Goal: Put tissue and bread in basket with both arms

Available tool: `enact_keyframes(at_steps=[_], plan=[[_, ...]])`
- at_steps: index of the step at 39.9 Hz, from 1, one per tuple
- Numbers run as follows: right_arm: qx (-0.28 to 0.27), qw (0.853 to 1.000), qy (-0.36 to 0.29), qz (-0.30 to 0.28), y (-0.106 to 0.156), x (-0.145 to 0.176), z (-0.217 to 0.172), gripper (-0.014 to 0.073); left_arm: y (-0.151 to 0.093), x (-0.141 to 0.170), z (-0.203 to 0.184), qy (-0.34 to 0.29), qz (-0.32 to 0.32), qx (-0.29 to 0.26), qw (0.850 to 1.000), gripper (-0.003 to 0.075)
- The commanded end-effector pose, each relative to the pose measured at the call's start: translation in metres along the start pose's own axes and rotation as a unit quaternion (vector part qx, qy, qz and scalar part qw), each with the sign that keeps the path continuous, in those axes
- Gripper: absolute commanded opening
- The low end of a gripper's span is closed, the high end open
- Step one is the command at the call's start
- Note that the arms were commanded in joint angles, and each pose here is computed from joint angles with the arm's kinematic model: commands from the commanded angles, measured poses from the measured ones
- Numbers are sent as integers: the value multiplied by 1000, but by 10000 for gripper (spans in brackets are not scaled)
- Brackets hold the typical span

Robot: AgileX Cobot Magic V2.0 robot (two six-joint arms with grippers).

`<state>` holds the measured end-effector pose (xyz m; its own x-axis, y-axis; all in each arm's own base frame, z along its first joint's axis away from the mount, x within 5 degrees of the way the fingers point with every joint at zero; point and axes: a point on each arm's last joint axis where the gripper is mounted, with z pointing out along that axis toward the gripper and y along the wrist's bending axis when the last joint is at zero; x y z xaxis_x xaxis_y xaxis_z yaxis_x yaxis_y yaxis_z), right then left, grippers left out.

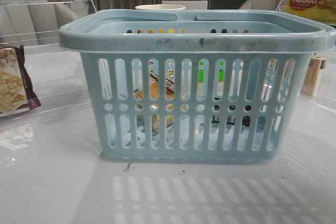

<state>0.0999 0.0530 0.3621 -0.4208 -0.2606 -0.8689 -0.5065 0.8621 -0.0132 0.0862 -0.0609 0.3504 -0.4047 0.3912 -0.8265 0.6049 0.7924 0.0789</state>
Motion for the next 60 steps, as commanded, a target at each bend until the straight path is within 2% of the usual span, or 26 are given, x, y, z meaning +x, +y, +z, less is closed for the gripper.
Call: enact_keyframes(at_steps=[1, 5, 9, 13, 21, 27, 30, 39, 45, 49, 57, 60], plan=[[9, 999, -50, -7, -2, -14, -4, 57, 0, -14, -6, -55, -6, 1, 998, 91], [9, 999, -50, -7, -2, -14, -4, 57, 0, -12, -9, -69, -6, 3, 998, 91], [9, 999, -48, -7, -2, -14, -4, 57, 10, -6, -14, -78, 5, -49, 996, 92], [9, 999, -48, -7, -2, -14, -4, 57, 18, 4, -20, -109, -15, -100, 989, 92], [9, 999, -48, -7, -2, -14, -4, 57, 25, 29, -27, -234, -45, -190, 953, 92], [9, 999, -48, -7, -2, -14, -4, 57, 24, 59, -20, -284, -56, -240, 927, 92], [9, 999, -48, -7, -2, -14, -4, 57, 23, 70, -18, -301, -60, -254, 917, 92], [9, 999, -48, -7, -2, -14, -4, 57, 20, 102, 4, -318, -68, -259, 909, 92], [9, 999, -48, -7, -2, -14, -4, 57, 21, 120, 12, -322, -109, -276, 899, 92], [9, 999, -48, -7, -2, -14, -4, 57, 20, 130, 14, -325, -111, -295, 892, 92], [8, 999, -47, -7, -2, -13, -4, 57, 17, 146, 23, -347, -101, -298, 883, 92], [8, 999, -46, -7, -1, -13, -4, 57, 17, 146, 23, -341, -100, -299, 886, 92]])
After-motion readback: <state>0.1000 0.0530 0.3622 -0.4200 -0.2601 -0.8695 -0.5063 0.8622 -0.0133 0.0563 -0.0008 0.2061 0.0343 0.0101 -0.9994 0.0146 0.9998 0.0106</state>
